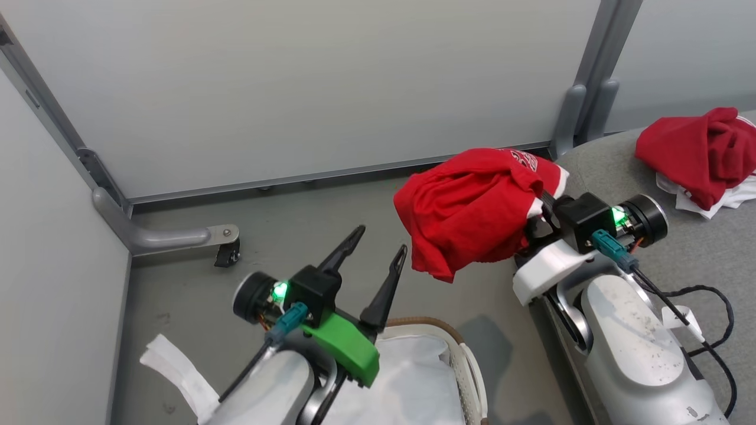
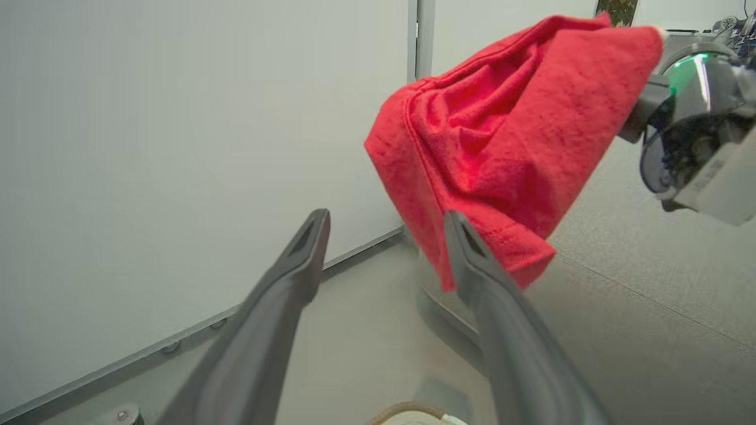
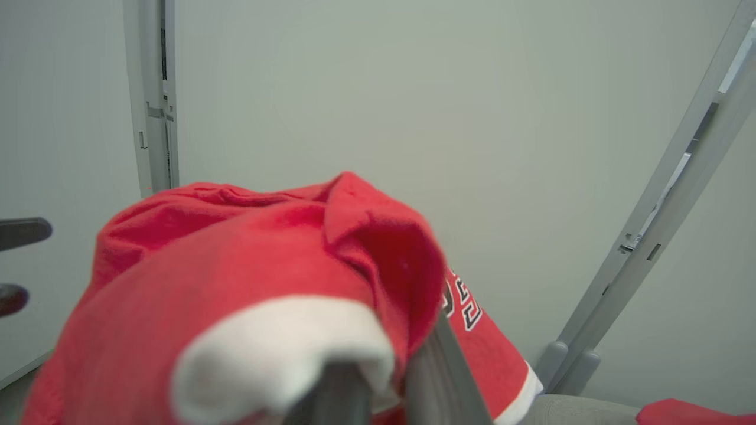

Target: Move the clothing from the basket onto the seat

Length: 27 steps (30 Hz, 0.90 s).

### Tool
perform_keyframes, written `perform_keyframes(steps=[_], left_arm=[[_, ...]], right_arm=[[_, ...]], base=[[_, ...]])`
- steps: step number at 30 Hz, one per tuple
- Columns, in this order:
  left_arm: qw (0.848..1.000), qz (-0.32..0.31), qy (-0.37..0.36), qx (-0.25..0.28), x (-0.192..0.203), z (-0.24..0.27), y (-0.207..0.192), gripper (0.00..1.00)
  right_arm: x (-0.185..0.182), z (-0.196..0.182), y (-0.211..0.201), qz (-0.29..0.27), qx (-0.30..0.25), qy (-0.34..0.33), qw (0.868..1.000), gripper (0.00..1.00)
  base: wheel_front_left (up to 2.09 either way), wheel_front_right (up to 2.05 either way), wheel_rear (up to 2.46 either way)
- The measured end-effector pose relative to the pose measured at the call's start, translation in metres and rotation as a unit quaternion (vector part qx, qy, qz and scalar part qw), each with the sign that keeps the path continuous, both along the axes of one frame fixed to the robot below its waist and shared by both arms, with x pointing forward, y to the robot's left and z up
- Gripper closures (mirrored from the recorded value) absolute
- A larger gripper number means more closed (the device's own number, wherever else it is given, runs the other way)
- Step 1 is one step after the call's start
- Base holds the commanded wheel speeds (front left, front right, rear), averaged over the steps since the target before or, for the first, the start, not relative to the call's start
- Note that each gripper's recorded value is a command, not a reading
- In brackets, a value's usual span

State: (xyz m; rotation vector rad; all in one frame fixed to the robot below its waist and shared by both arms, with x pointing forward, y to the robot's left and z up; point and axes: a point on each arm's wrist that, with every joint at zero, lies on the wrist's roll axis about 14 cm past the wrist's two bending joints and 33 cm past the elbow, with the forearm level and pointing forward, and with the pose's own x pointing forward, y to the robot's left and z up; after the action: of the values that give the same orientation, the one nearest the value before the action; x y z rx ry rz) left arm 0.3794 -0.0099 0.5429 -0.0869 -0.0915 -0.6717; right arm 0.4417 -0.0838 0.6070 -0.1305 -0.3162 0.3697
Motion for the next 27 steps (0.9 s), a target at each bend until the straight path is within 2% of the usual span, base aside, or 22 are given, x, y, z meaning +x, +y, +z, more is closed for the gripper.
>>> perform_keyframes(steps=[5,15,27], left_arm=[[0.999,-0.009,0.033,-0.001,-0.017,-0.024,-0.006,0.00],[0.999,-0.011,0.044,-0.014,-0.021,-0.032,-0.014,0.00],[0.997,-0.070,0.040,-0.012,-0.014,-0.035,-0.052,0.00]], right_arm=[[-0.002,-0.013,-0.015,-0.021,0.005,0.015,1.000,1.00],[-0.007,-0.026,-0.047,-0.062,0.002,0.029,0.998,1.00],[-0.019,-0.032,-0.119,-0.153,-0.003,0.035,0.988,1.00]], base=[[0.00,0.00,0.00],[0.00,0.00,0.00],[0.00,0.00,0.00]])
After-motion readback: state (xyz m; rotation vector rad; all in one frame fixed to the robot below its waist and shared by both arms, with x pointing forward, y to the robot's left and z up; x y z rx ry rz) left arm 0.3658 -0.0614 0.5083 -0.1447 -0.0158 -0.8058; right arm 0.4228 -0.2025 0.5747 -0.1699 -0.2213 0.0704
